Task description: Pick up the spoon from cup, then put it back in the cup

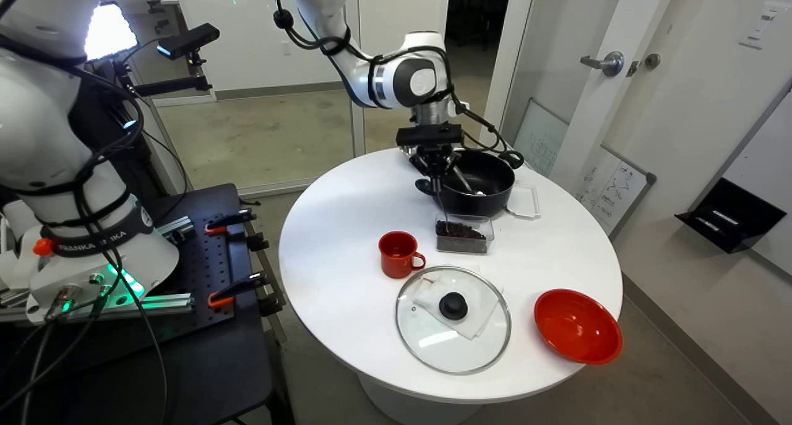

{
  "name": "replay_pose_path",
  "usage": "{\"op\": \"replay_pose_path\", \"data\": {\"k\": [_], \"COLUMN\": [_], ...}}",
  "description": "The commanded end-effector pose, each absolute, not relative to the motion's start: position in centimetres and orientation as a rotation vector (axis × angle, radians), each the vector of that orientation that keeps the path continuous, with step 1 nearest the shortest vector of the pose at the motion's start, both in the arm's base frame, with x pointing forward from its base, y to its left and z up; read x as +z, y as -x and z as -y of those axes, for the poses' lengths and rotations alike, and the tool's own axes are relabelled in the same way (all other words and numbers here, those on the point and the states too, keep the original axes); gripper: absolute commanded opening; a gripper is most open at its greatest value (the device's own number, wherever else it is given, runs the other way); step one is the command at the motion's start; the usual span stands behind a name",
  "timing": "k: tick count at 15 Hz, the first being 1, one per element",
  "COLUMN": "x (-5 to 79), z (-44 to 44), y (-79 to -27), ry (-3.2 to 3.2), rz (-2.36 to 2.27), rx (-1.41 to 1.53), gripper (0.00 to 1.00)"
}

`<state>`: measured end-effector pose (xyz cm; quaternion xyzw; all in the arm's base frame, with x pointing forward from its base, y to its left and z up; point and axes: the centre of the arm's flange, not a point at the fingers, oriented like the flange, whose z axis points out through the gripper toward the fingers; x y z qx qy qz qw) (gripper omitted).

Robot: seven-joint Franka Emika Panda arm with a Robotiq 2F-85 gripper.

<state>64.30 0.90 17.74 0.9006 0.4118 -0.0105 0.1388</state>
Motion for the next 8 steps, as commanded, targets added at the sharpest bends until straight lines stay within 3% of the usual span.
{"op": "replay_pose_path", "data": {"k": [1,8], "x": [15.73,14.78], "z": [-0.44,0.38], "y": [-65.2,-65.5], "ry": [-2.512,-2.447], "rz": [-1.213,-1.238], "rx": [-0.026,-0.031], "gripper": [0.01,0.01]}}
